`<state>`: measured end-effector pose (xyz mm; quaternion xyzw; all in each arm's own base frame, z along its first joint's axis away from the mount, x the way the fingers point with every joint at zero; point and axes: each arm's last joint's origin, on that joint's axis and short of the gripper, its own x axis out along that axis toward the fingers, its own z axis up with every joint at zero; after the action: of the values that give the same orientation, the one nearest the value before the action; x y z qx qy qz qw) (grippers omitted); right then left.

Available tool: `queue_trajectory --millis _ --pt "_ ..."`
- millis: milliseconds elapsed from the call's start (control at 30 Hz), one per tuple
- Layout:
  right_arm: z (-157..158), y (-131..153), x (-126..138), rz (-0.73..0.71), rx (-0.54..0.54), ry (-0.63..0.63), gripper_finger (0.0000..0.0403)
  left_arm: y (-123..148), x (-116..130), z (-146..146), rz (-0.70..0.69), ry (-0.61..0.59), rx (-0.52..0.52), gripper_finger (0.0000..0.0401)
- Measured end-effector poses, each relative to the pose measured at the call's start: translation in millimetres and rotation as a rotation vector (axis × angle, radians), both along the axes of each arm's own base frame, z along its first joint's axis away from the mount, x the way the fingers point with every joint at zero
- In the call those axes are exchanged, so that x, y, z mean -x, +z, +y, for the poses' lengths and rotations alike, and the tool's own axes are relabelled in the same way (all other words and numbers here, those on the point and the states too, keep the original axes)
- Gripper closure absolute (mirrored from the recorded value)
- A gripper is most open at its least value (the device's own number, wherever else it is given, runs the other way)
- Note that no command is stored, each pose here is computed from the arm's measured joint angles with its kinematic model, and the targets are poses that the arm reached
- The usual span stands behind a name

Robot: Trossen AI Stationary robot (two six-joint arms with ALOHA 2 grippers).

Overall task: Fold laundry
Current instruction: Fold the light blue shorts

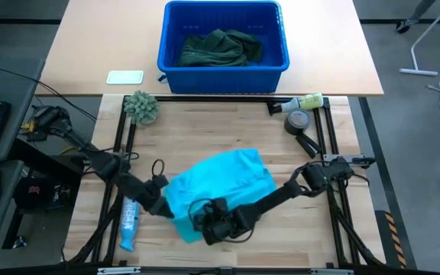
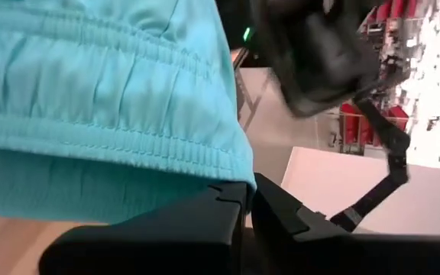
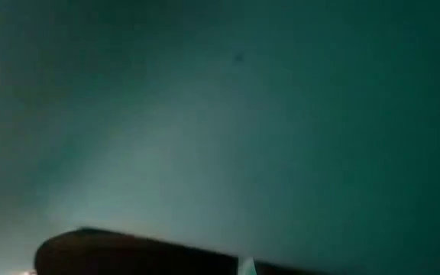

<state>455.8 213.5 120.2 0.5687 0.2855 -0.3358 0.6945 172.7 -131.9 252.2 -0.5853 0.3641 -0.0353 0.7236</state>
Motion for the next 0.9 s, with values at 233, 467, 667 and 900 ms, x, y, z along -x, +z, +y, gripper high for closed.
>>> queue_trajectory --millis 233,467,667,900 --pt "-18 1 -10 -0.015 0.003 -0.019 0.0403 -22 -2 -24 0.071 0.069 -0.041 0.0401" --pt "-27 1 -14 -0.011 -0.004 -0.022 0.0403 -56 -20 -50 0.132 0.091 -0.031 0.0401" --pt "-28 1 -15 -0.012 -0.001 -0.018 0.0403 -85 -31 -64 0.215 0.032 -0.003 0.0401" --pt "-27 2 -15 -0.006 -0.019 0.006 0.0403 -93 -40 -74 0.21 -0.037 0.104 0.0391"
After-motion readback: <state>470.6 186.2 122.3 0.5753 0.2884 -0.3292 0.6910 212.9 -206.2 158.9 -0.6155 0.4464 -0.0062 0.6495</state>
